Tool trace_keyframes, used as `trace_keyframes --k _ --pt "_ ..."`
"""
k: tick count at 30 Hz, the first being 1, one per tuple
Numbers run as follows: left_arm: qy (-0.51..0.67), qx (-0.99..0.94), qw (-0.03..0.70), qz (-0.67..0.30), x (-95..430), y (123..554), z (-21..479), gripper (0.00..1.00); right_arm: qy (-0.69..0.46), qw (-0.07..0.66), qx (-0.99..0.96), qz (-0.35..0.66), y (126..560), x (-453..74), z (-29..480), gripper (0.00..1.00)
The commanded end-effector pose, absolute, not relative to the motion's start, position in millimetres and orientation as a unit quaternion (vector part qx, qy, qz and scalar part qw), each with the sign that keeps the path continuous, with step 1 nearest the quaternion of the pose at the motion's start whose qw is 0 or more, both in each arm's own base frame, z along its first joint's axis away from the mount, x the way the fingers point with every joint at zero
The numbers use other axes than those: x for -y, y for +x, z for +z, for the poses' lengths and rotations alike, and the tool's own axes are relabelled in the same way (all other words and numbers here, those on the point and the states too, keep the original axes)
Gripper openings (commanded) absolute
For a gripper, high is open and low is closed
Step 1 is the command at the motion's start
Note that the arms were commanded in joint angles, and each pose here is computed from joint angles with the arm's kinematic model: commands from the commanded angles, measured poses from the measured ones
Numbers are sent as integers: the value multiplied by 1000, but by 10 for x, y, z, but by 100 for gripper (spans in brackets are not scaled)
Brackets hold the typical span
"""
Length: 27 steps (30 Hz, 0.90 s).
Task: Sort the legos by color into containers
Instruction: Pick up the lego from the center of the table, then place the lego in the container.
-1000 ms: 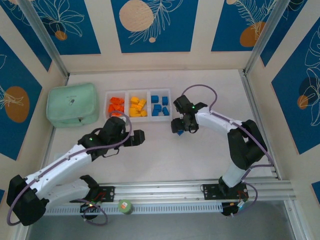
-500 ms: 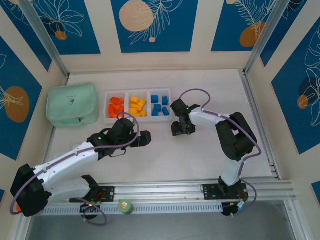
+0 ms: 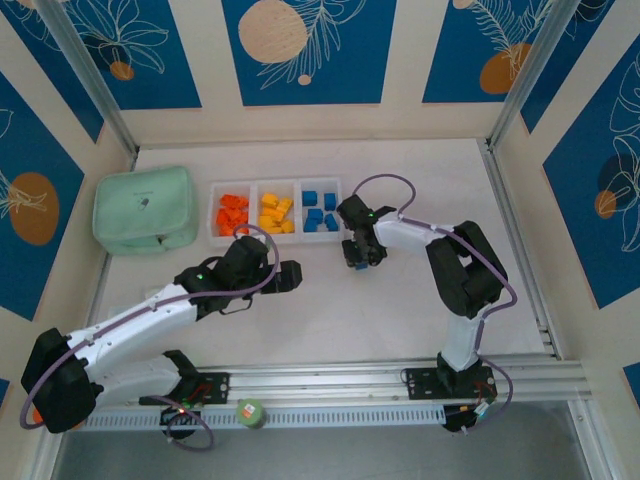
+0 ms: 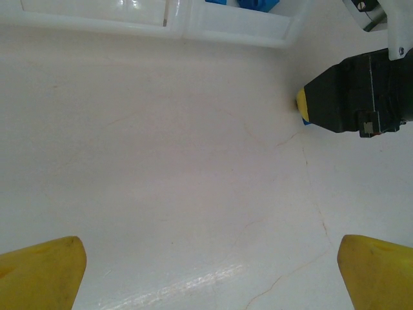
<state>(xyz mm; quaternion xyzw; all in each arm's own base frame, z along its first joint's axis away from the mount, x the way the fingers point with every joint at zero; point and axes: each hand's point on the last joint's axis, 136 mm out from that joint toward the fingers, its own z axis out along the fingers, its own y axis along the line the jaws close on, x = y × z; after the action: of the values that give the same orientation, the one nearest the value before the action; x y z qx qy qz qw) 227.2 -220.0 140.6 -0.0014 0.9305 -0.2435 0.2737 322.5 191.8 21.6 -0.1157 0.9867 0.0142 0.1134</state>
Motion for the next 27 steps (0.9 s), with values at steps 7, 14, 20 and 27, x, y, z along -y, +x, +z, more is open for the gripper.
trace_keyframes --k 7,14,20,27 --pt "10 -926 305 -223 2064 2316 1627 99 -143 176 -973 49 3241 -2238 949 29" --pt "-8 -928 312 -205 1829 2402 1724 99 -168 224 -957 78 3496 -2655 1370 29" --pt "-17 -927 325 -186 1632 2510 1796 99 -154 260 -950 79 3979 -2919 1494 29" --pt "-42 -927 320 -189 1488 2643 1769 99 -129 282 -950 35 4603 -2979 1352 29"
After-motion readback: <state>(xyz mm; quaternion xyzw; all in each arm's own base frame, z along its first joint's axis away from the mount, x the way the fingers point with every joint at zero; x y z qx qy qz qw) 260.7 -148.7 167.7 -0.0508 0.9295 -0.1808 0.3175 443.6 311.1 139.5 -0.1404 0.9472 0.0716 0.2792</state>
